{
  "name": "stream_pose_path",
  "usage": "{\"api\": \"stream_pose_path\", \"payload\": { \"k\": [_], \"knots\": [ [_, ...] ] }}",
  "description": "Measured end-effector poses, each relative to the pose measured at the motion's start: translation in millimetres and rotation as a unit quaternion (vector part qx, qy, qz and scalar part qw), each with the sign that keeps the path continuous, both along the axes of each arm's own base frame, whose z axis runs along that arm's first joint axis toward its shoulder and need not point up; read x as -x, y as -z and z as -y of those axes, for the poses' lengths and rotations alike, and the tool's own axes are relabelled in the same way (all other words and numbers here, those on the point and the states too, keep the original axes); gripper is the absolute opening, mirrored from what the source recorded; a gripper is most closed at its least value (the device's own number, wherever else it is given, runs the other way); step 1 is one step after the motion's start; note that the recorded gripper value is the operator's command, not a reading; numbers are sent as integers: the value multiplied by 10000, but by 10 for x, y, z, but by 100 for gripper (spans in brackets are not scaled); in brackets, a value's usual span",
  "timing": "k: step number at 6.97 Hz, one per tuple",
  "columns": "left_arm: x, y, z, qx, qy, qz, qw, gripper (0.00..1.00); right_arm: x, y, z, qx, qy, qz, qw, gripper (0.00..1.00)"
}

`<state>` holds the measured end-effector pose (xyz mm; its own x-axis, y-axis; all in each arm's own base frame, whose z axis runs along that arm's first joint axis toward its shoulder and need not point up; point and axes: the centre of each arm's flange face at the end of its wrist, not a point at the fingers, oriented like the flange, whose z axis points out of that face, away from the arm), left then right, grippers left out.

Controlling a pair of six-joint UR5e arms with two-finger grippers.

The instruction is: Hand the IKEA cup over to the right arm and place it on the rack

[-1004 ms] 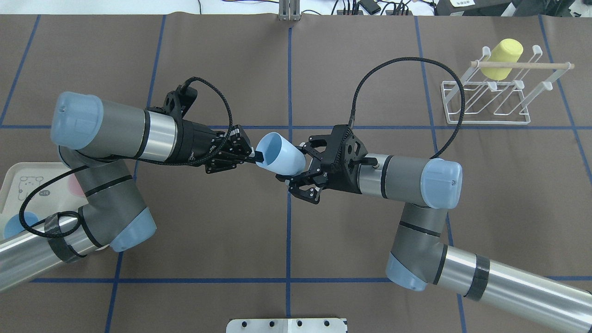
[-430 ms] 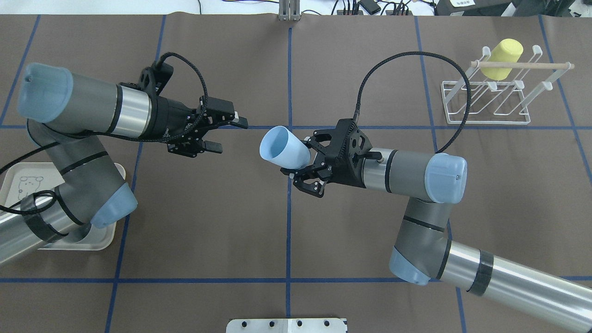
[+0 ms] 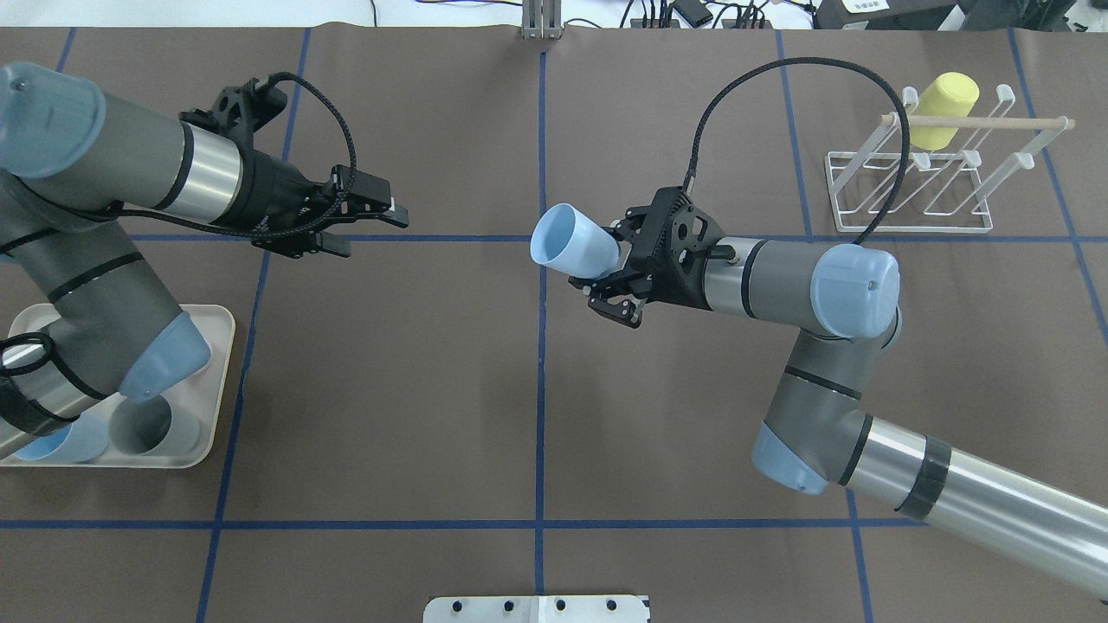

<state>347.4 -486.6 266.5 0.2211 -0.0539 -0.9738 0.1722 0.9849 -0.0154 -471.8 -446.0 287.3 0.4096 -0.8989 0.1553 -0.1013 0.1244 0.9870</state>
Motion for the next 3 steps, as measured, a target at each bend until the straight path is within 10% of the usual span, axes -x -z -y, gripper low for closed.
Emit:
{"api": "stream_pose_path", "payload": {
  "k": [3],
  "knots": [
    [1003,-576,-135,-1136,-247,1415,9831,100,-514,-18,517,-621,-200,-1706,9832,22]
  ]
}}
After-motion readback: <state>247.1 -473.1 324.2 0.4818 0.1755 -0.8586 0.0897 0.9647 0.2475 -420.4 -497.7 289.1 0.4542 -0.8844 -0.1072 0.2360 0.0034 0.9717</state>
